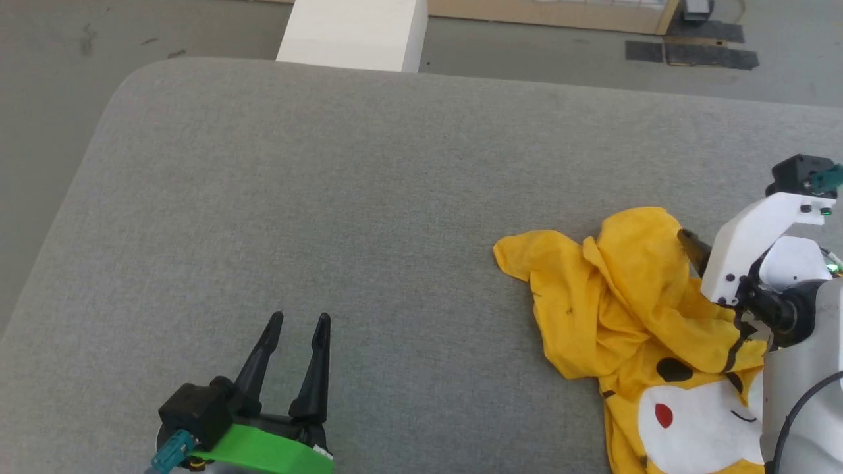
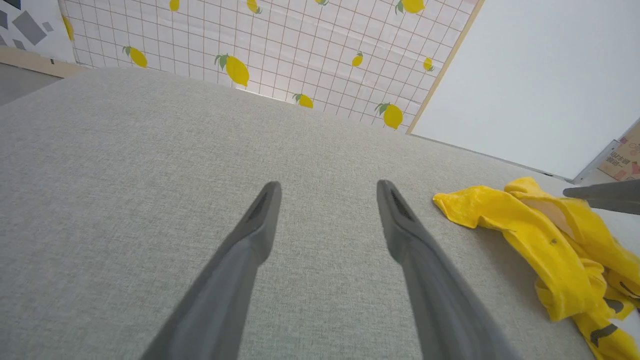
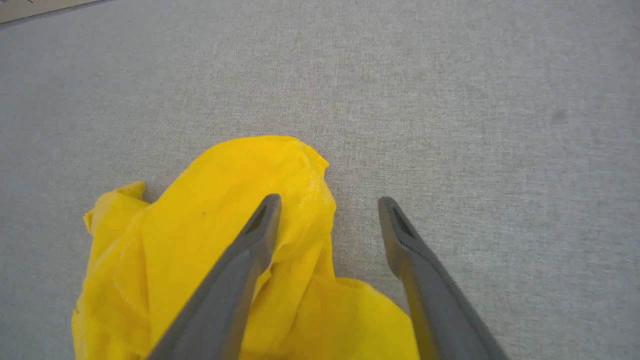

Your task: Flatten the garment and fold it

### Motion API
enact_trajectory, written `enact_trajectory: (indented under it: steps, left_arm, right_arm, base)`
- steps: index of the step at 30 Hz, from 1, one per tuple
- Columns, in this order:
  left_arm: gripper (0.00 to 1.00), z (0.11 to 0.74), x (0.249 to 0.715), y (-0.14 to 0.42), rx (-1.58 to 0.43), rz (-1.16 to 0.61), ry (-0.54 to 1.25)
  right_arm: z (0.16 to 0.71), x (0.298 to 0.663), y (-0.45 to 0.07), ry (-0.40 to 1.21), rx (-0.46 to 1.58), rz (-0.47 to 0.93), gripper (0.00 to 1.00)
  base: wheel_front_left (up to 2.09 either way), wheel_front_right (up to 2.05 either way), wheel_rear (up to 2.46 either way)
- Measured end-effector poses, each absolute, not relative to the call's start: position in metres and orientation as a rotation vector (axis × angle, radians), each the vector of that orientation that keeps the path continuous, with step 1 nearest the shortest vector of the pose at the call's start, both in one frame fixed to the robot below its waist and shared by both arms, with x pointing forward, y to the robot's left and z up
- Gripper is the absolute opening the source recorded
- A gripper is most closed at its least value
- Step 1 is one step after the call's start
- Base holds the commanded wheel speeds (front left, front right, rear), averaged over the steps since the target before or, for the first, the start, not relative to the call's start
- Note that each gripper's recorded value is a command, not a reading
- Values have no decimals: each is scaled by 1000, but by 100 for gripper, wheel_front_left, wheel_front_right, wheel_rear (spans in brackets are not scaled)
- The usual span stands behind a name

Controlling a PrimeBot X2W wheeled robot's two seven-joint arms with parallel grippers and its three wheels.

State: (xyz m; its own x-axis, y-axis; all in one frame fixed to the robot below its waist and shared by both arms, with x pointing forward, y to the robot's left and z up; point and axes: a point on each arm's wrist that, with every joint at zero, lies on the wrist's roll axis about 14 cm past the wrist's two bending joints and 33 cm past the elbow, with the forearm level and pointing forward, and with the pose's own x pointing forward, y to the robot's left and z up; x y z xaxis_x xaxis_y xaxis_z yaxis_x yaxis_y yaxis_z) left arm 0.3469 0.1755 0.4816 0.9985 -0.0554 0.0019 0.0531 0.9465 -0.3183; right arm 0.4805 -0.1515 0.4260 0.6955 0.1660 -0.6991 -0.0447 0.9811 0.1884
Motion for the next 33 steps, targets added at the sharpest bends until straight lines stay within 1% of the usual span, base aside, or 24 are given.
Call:
enact_trajectory:
  steps: [5, 10, 11, 12, 13, 19, 26, 29, 31, 33]
  left_arm:
    - [100, 476, 346, 181, -323, -35, 25]
    - [100, 472, 346, 184, -322, -22, 38]
    - [100, 472, 347, 186, -323, -18, 38]
    - [100, 472, 348, 187, -321, -15, 37]
    - [100, 472, 348, 188, -319, -12, 38]
    - [100, 469, 349, 191, -314, -5, 47]
    - [100, 474, 351, 188, -315, -24, 30]
    - [100, 476, 353, 183, -316, -40, 22]
    - [100, 478, 353, 180, -315, -52, 18]
    - [100, 479, 353, 176, -317, -64, 14]
  right_arm:
    - [412, 477, -137, 895, 148, 161, 100]
    - [401, 480, -131, 939, 129, 170, 100]
    - [400, 481, -130, 942, 126, 170, 61]
    - [398, 482, -129, 945, 125, 172, 33]
    - [397, 483, -128, 943, 121, 171, 0]
    - [398, 491, -130, 904, 100, 159, 0]
    - [433, 507, -140, 747, 120, 133, 0]
    - [446, 506, -161, 703, 133, 76, 0]
    - [451, 501, -187, 690, 105, 10, 0]
    - [449, 486, -227, 697, 86, -91, 0]
  base:
    - [0, 0, 0]
    - [0, 0, 0]
    - [0, 0, 0]
    - [0, 0, 0]
    - [0, 0, 0]
    - [0, 0, 0]
    - [0, 0, 0]
    - [0, 0, 0]
    - [0, 0, 0]
    - [0, 0, 0]
